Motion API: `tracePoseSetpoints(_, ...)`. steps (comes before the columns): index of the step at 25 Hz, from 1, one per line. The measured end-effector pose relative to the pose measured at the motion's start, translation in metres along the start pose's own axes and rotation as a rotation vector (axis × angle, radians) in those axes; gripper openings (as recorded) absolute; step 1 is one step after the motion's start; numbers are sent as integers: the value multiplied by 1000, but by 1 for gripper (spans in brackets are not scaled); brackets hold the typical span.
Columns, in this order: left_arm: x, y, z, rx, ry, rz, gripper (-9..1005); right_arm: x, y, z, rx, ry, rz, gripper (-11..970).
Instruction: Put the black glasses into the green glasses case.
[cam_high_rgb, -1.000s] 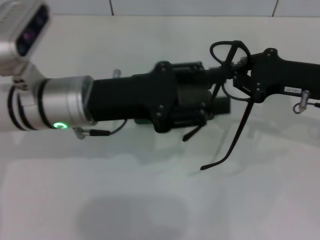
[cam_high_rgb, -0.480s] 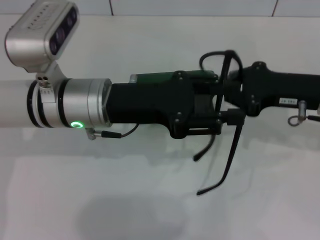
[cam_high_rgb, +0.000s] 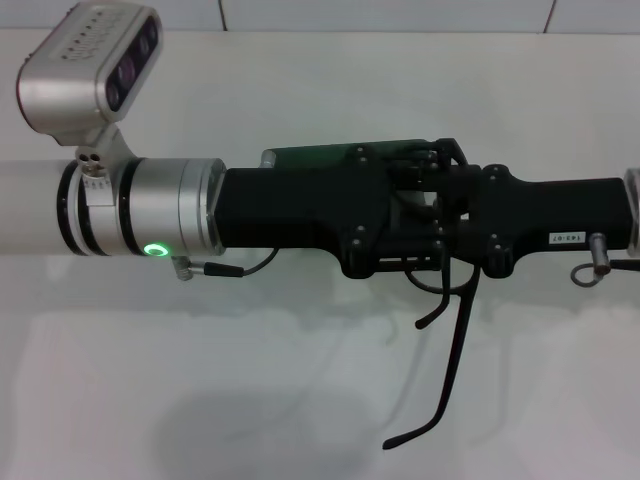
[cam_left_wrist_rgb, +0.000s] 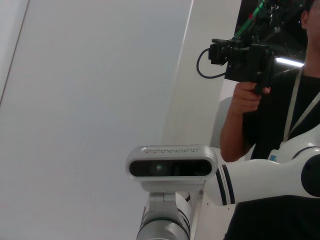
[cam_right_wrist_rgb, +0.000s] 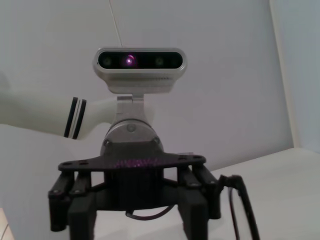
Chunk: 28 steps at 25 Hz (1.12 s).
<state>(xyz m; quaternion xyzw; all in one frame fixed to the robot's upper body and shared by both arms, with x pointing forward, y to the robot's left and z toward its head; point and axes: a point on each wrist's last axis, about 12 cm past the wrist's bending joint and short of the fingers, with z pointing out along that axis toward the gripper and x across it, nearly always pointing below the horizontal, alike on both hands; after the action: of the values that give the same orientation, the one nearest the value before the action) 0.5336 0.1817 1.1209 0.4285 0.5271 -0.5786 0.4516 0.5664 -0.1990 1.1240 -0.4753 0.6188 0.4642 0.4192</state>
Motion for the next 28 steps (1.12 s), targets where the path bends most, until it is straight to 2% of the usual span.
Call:
tracePoseSetpoints(10,0,-2,-1,11,2,3,561,0,-5,-20,74,-59,25,55)
tracePoseSetpoints(28,-3,2,7,36,36,-67,561,-1,-1,-13,34,-45,14,53)
